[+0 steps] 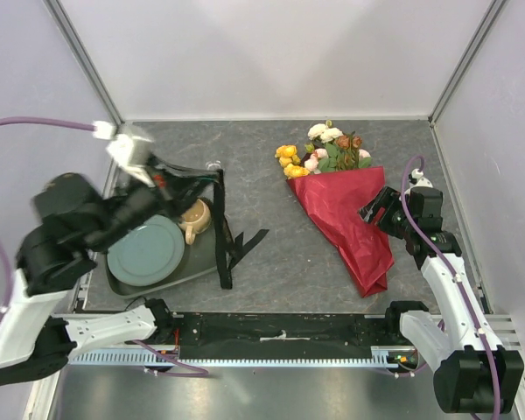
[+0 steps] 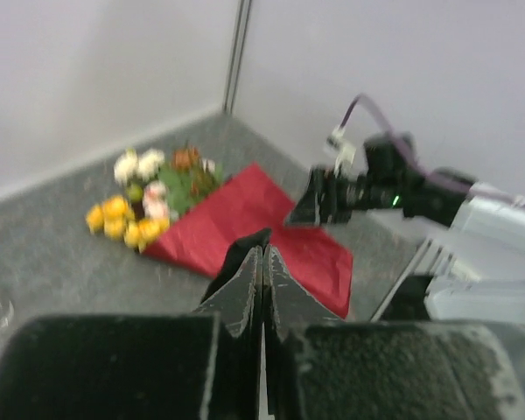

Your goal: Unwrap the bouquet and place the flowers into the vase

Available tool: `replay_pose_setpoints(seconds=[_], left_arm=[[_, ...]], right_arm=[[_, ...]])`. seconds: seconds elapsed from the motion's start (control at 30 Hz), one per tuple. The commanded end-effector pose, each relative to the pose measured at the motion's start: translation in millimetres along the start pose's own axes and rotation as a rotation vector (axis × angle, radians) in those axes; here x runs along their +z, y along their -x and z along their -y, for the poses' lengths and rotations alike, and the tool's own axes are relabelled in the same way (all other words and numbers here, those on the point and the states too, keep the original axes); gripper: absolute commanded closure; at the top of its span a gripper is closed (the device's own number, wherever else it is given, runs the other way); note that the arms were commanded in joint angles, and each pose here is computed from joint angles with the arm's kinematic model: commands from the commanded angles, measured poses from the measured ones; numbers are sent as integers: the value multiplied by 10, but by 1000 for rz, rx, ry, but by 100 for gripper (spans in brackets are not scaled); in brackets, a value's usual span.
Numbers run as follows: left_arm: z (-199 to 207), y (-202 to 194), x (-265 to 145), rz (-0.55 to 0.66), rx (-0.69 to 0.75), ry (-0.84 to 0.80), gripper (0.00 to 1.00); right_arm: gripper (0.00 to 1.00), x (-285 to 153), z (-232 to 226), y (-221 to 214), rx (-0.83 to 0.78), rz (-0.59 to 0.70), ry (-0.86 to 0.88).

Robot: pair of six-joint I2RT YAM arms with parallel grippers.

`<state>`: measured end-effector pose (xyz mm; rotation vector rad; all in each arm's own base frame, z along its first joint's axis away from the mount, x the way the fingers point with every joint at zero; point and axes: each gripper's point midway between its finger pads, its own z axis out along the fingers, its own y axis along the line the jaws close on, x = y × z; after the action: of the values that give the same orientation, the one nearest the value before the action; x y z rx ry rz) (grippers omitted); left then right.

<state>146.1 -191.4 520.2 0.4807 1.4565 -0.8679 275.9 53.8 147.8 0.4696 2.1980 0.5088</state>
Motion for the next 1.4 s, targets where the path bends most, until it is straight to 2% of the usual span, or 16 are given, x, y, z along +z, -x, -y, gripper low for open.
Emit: replay_pose_setpoints(seconds=[0.0, 0.3, 0.47, 0.53, 0.63, 0.73, 0.83, 0.9, 1.07, 1.13, 1.23, 1.37], left_arm=[[-90, -976, 478, -260, -68, 46, 98], [-413, -2487, 793, -552, -103, 175, 98], [-605, -3225, 698, -698, -134, 271, 98], [-646, -3468, 643, -752, -159, 302, 98], [-692, -3712, 551, -809, -178, 332, 98], [-737, -3926, 421, -865, -196, 365, 98], [-760, -4074, 250, -914, -222, 399, 98], [-753, -4126, 156, -930, -249, 412, 98], [-681, -4119, -1, -907, -307, 381, 86], [-667, -4099, -19, -907, -311, 375, 85], [-631, -4042, -18, -891, -322, 356, 85], [-626, -4005, -52, -882, -325, 351, 84]], right_arm=[[19, -70, -126, 247, -22, 71, 22], [19, -47, -39, 254, -15, 76, -25], [19, -59, -94, 242, -44, 62, 5], [19, -84, -312, 205, -108, 48, 95], [19, -159, -480, 215, -183, 89, 86], [18, -241, -482, 297, -201, 150, 26], [19, -207, -478, 265, -208, 131, 20], [18, -148, -495, 205, -232, 94, 31], [18, -22, -1055, -288, -359, -84, 278], [19, 85, -1163, -479, -395, -138, 289], [26, 239, -1315, -967, -469, -244, 301], [39, 550, -1285, -1234, -452, -281, 230]])
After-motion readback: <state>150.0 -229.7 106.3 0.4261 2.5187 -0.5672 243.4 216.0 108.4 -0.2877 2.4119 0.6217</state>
